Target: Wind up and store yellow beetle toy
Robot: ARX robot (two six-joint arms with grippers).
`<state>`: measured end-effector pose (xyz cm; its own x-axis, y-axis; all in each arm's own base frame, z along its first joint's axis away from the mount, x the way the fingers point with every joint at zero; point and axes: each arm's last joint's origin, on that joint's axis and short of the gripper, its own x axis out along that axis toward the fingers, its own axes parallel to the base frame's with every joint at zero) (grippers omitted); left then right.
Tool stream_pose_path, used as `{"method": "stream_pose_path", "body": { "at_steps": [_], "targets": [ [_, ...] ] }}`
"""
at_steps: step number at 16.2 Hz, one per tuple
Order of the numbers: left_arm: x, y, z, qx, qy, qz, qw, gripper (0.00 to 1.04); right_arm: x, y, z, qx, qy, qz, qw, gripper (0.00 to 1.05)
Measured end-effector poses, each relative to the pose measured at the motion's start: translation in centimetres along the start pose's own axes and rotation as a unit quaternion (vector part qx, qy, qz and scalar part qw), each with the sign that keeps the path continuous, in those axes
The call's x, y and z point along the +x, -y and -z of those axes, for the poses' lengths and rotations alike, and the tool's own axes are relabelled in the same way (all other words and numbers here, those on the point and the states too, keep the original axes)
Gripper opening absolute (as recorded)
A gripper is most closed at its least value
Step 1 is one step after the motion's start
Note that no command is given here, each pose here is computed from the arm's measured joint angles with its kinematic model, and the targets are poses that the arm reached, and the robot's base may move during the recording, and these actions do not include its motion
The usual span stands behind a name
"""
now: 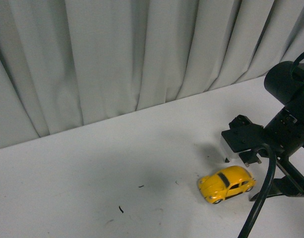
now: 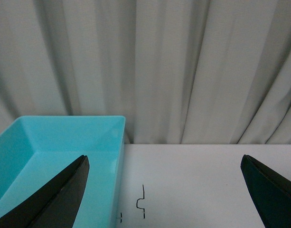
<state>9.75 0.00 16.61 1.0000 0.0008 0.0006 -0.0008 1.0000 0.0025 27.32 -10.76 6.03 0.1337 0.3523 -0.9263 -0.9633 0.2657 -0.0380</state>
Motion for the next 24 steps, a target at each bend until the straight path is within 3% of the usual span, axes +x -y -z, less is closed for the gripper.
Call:
{"method": "stream_pose_path", "body": {
  "at_steps": [10, 17, 21, 24],
  "targets": [
    [0.0, 0.0, 0.0, 0.000, 0.000, 0.000, 1.000, 0.98, 0.1, 0.0, -0.2, -0.003, 0.000, 0.001, 1.000, 0.98],
    [0.0, 0.0, 0.0, 0.000, 0.000, 0.000, 1.000, 0.98, -0.6, 0.3, -2.2, -0.034, 0.002, 0.002, 0.999, 0.98],
    [0.0, 0.0, 0.0, 0.000, 0.000, 0.000, 1.000, 0.98, -7.9, 3.0, -6.9, -0.117, 0.017, 0.122, 0.986, 0.98],
    [0.0, 0.0, 0.0, 0.000, 0.000, 0.000, 1.000, 0.98, -12.7, 2.7, -10.0, -0.167, 0.024, 0.188, 0.968, 0.98]
  ]
}}
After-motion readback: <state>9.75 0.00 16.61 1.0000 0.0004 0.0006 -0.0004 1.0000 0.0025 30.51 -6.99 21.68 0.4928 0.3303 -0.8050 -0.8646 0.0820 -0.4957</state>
